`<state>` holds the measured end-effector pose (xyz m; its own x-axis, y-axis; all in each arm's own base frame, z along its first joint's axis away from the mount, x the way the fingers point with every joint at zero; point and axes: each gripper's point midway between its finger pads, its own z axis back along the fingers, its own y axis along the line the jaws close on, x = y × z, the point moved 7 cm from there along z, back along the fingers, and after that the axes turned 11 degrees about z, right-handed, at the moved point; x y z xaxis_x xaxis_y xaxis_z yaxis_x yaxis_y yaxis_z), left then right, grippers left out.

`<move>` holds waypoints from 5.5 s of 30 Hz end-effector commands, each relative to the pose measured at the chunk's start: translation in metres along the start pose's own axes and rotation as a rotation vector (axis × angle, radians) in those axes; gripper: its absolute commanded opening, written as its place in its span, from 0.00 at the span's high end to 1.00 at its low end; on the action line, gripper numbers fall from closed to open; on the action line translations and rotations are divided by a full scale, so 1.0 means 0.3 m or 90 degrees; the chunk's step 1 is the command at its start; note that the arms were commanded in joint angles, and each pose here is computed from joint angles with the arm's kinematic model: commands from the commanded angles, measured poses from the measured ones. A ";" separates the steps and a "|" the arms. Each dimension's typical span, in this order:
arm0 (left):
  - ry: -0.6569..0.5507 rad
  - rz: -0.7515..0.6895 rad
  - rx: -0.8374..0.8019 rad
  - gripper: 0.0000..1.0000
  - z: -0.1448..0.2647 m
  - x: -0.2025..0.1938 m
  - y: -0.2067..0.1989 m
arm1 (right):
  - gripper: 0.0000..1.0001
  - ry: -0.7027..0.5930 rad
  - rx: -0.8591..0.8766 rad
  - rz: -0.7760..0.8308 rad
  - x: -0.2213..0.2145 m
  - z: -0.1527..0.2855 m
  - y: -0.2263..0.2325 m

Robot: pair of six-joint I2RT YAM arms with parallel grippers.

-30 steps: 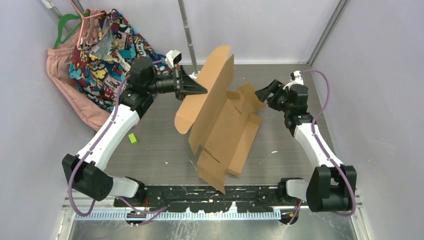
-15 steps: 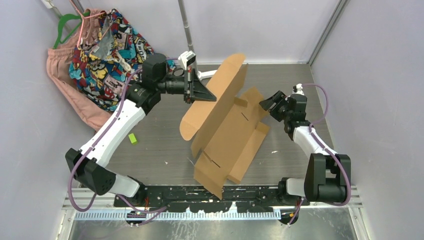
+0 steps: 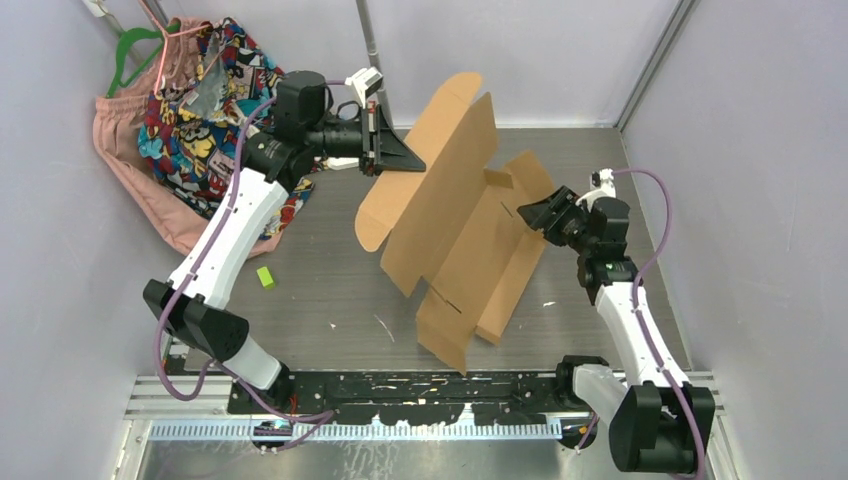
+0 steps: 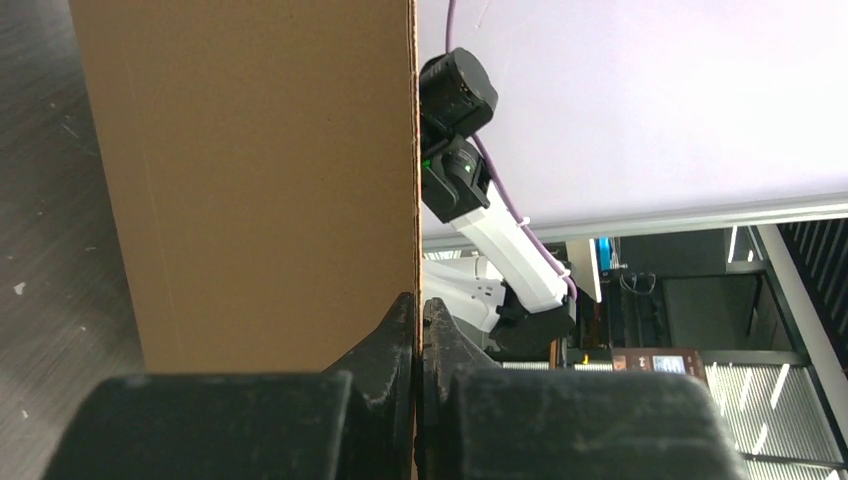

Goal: Fold the paper box

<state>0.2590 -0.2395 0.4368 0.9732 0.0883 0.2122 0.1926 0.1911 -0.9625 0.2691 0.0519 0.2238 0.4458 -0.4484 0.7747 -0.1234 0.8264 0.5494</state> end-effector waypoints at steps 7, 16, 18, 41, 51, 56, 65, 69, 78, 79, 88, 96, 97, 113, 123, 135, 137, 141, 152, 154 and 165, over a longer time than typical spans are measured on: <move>-0.010 -0.035 -0.029 0.97 0.074 0.013 -0.066 | 0.44 0.144 0.020 -0.016 -0.218 -0.104 0.011; -0.002 -0.033 -0.112 0.96 0.093 0.006 -0.142 | 0.48 0.203 0.023 -0.051 -0.369 -0.260 0.013; 0.001 -0.027 -0.134 0.96 0.091 0.010 -0.153 | 0.48 0.205 0.039 -0.051 -0.385 -0.282 0.044; 0.004 0.105 -0.278 0.96 0.035 0.041 -0.020 | 0.50 0.202 0.226 -0.172 -0.530 -0.509 0.296; 0.002 0.135 -0.298 0.97 0.011 0.060 0.028 | 0.50 0.199 0.250 -0.194 -0.537 -0.565 0.349; 0.005 0.164 -0.283 0.97 -0.018 0.032 0.118 | 0.50 0.213 0.244 -0.192 -0.550 -0.584 0.347; 0.038 0.197 -0.274 0.97 -0.108 -0.035 0.209 | 0.50 0.222 0.237 -0.192 -0.573 -0.603 0.343; 0.066 0.201 -0.272 0.97 -0.169 -0.072 0.212 | 0.50 0.227 0.234 -0.194 -0.588 -0.607 0.341; 0.103 0.196 -0.234 0.97 -0.283 -0.148 0.245 | 0.50 0.227 0.231 -0.194 -0.605 -0.569 0.318; 0.104 0.191 -0.224 0.98 -0.289 -0.156 0.249 | 0.50 0.230 0.229 -0.192 -0.609 -0.560 0.314; 0.103 0.153 -0.137 0.98 -0.294 -0.213 0.270 | 0.50 0.250 0.213 -0.178 -0.607 -0.479 0.278; 0.108 0.145 -0.121 0.98 -0.314 -0.261 0.284 | 0.49 0.251 0.196 -0.183 -0.574 -0.436 0.237; 0.110 0.142 -0.116 0.98 -0.317 -0.267 0.283 | 0.49 0.256 0.189 -0.181 -0.579 -0.432 0.229; 0.148 0.088 -0.117 0.98 -0.345 -0.275 0.247 | 0.55 0.201 0.203 -0.240 -0.620 -0.604 0.302; 0.141 0.102 -0.114 0.98 -0.321 -0.259 0.290 | 0.54 0.213 0.202 -0.229 -0.610 -0.551 0.284; 0.141 0.117 -0.118 0.98 -0.336 -0.280 0.320 | 0.53 0.229 0.187 -0.223 -0.573 -0.466 0.190; 0.144 0.117 -0.118 0.98 -0.340 -0.287 0.317 | 0.53 0.226 0.177 -0.220 -0.560 -0.458 0.169; 0.150 0.117 -0.117 0.98 -0.352 -0.306 0.316 | 0.53 0.200 0.159 -0.247 -0.489 -0.436 0.077; 0.155 0.124 -0.112 0.98 -0.368 -0.338 0.326 | 0.53 0.080 0.126 -0.301 -0.215 -0.403 -0.093; 0.156 0.124 -0.110 0.98 -0.371 -0.345 0.326 | 0.53 0.052 0.117 -0.308 -0.152 -0.418 -0.123; 0.166 0.127 -0.107 0.98 -0.378 -0.385 0.322 | 0.53 0.004 0.133 -0.326 0.005 -0.628 -0.193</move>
<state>0.1876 -0.3429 0.2898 0.9891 -0.1367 -0.0543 -0.0455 0.0670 -0.9967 0.4215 0.0658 0.1310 0.5018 -0.7701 0.3938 -0.0212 0.4442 0.8957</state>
